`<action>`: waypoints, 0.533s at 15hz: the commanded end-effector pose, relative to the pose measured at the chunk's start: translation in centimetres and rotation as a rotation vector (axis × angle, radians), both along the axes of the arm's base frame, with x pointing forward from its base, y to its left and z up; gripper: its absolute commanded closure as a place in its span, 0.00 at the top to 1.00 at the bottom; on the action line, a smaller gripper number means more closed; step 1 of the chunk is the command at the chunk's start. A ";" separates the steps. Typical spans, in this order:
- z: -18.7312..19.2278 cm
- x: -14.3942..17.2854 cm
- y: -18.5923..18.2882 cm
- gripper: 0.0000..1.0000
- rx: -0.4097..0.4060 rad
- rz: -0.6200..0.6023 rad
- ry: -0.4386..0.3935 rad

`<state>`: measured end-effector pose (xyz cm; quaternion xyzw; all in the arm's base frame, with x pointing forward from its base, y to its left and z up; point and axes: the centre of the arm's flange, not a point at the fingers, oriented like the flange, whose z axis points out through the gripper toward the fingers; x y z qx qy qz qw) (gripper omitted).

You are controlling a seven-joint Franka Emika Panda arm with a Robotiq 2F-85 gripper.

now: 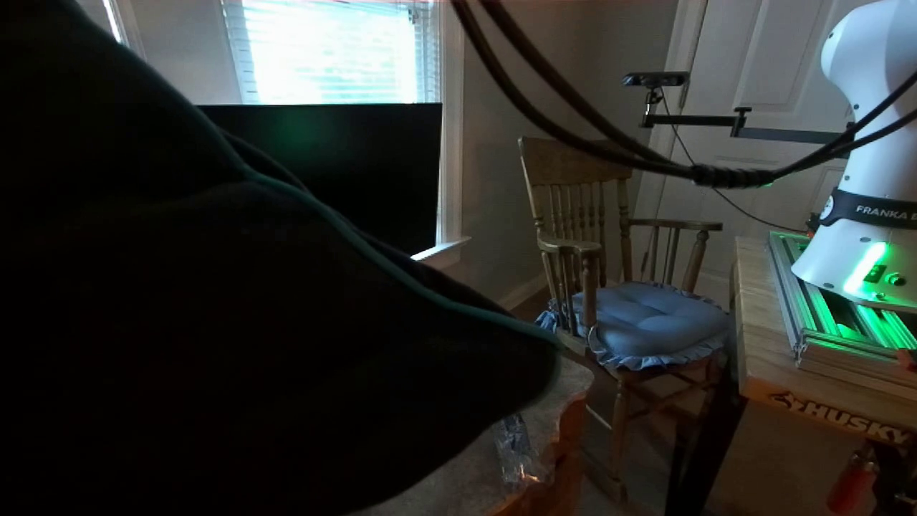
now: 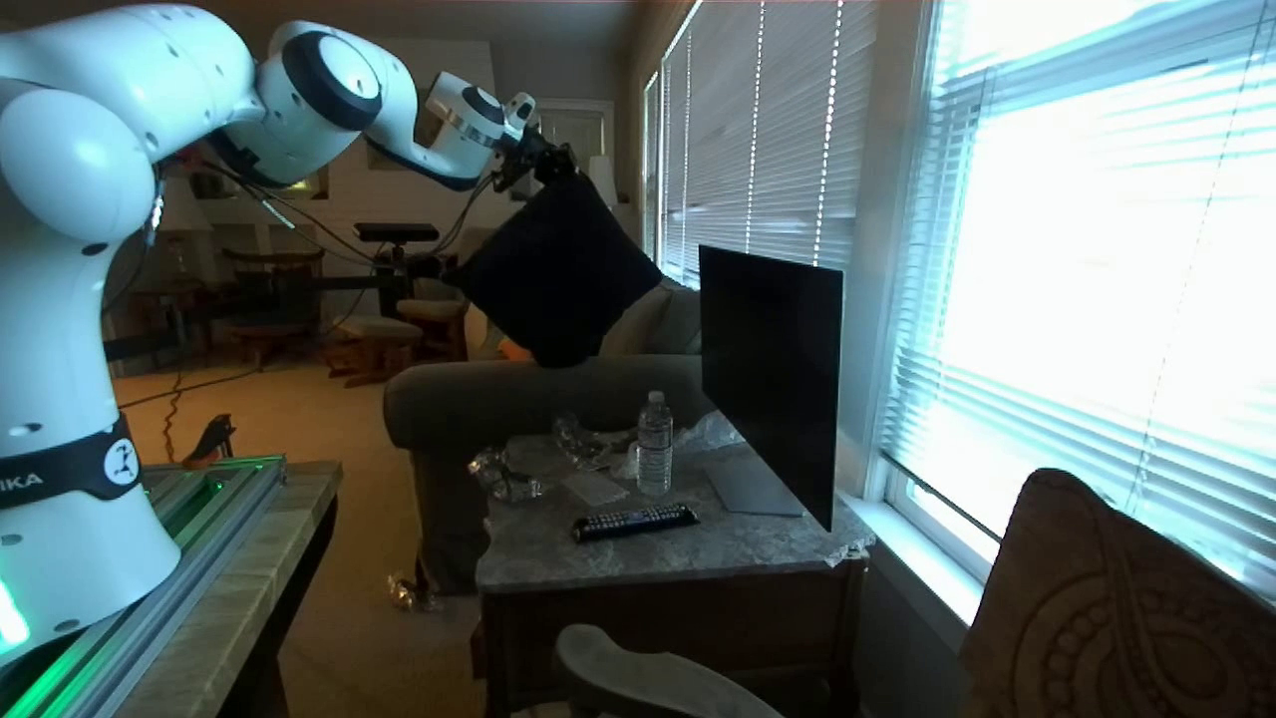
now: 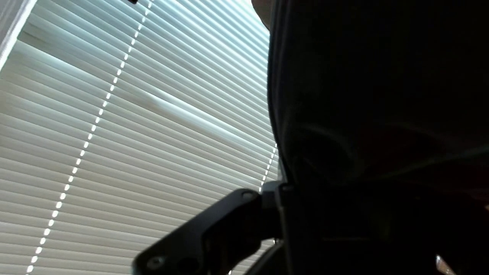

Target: Put the dark blue pillow on the sofa.

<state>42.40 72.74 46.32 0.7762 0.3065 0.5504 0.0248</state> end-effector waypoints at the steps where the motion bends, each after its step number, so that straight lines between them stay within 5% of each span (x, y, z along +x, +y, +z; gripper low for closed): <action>1: -1.8 1.0 4.4 0.02 0.045 -0.062 -0.054; 8: -3.1 -0.1 7.3 0.02 0.098 -0.050 -0.096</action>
